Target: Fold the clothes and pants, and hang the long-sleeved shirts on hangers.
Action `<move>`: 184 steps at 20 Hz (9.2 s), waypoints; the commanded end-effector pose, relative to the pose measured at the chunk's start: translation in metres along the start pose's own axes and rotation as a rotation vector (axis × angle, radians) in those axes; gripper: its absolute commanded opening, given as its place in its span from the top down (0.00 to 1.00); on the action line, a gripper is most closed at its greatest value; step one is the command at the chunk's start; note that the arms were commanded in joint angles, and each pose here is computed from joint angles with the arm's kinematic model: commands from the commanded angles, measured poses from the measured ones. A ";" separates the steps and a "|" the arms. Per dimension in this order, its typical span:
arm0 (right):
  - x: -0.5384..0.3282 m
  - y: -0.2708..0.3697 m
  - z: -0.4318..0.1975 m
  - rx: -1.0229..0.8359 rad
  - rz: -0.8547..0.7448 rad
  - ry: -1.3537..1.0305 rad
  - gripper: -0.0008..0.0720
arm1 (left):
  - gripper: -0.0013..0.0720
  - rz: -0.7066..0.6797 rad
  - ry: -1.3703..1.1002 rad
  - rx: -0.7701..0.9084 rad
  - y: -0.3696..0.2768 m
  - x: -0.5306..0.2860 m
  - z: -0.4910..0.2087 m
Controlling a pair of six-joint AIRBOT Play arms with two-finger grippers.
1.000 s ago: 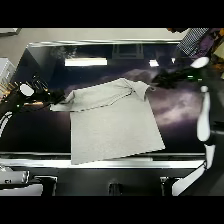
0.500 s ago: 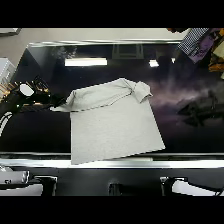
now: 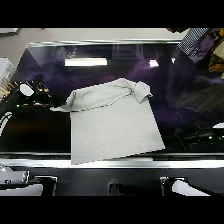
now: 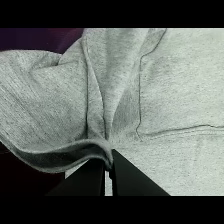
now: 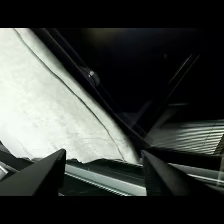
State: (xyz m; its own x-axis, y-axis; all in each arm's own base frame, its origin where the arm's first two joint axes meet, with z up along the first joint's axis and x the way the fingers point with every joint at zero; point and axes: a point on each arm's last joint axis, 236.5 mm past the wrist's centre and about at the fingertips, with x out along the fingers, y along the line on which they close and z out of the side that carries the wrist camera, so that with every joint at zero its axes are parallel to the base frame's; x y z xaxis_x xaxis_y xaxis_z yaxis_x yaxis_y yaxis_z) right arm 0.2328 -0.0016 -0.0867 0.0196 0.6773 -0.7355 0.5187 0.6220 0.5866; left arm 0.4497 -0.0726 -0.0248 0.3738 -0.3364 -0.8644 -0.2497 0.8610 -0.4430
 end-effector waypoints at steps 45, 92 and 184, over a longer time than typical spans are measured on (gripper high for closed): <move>-0.003 0.062 0.015 0.022 0.127 -0.229 0.34 | 0.95 0.007 0.173 0.061 -0.018 0.006 -0.051; -0.445 0.348 -0.269 -0.950 0.098 -1.704 0.95 | 0.96 -0.523 -1.223 0.420 -0.196 -0.584 -0.065; 0.004 -0.016 -0.005 -0.026 -0.078 -0.161 0.94 | 0.34 -0.210 0.362 0.185 0.052 -0.010 -0.204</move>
State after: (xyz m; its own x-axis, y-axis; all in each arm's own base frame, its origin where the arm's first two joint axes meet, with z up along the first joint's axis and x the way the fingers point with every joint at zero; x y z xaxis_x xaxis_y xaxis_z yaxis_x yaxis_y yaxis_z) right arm 0.2146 -0.0070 -0.0983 0.0962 0.5566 -0.8252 0.4991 0.6903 0.5239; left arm 0.2567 -0.0923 -0.0858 0.0544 -0.5565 -0.8291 -0.0240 0.8293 -0.5582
